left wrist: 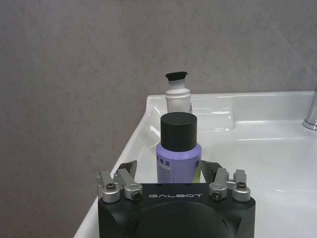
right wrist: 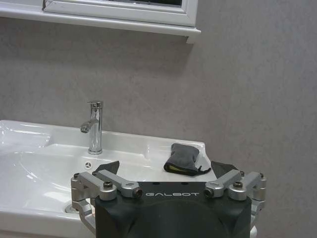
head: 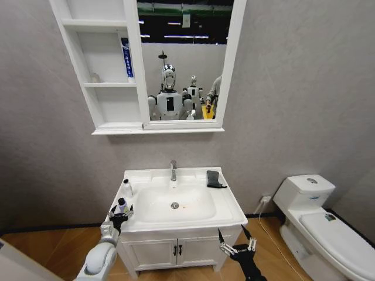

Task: Move facial cleanser and shampoo from washbasin to cabinet, then wipe washbasin with towel.

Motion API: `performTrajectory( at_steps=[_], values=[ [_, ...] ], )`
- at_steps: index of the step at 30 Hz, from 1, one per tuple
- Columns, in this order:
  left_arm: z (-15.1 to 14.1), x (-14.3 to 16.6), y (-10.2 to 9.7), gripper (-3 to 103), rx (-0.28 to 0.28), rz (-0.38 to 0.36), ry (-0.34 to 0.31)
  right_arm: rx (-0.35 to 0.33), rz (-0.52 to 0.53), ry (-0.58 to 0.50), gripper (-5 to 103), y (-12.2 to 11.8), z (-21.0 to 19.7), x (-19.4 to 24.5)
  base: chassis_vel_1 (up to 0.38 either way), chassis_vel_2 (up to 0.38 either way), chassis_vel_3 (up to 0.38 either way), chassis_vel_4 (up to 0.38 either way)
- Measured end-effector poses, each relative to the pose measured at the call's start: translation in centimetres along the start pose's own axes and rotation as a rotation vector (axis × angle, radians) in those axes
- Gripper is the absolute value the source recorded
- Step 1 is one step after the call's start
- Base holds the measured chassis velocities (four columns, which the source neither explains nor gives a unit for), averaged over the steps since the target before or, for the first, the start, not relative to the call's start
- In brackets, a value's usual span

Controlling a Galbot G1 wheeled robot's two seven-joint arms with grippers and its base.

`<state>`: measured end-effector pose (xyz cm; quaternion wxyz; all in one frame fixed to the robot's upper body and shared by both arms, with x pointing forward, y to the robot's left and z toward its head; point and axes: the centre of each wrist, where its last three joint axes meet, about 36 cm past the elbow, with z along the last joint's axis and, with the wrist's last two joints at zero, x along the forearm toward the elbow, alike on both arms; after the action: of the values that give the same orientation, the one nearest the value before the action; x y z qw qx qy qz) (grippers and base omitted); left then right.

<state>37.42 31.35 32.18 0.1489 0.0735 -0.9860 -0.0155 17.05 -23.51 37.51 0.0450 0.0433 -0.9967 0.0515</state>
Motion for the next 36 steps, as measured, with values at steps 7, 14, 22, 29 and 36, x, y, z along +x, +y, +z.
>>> performTrajectory(
  at_steps=[7, 14, 22, 29, 36],
  values=[
    [-0.2, 0.4, -0.1, 54, 0.001, 0.016, -0.006, -0.001, 0.006, -0.002, 100, -0.1, -0.3, 0.1, 0.000, 0.000, 0.000, 0.000],
    [-1.7, 2.6, 0.6, 43, -0.023, 0.045, -0.043, -0.005, 0.006, -0.002, 100, 0.0, -0.5, 0.1, 0.000, 0.000, 0.000, 0.000],
    [-11.2, 7.1, 4.0, 43, -0.084, 0.094, -0.195, -0.002, 0.004, -0.012, 100, 0.0, -0.9, 0.0, 0.000, 0.000, 0.000, 0.000],
    [-29.4, 10.7, 4.6, 43, -0.157, 0.215, -0.315, 0.004, -0.006, -0.016, 100, 0.5, -0.7, 0.0, 0.000, 0.000, 0.000, 0.000],
    [-39.4, 10.2, 6.4, 43, -0.226, 0.198, -0.296, 0.004, -0.014, -0.016, 100, 0.7, -0.3, -0.2, 0.000, 0.000, 0.000, 0.000]
  ],
)
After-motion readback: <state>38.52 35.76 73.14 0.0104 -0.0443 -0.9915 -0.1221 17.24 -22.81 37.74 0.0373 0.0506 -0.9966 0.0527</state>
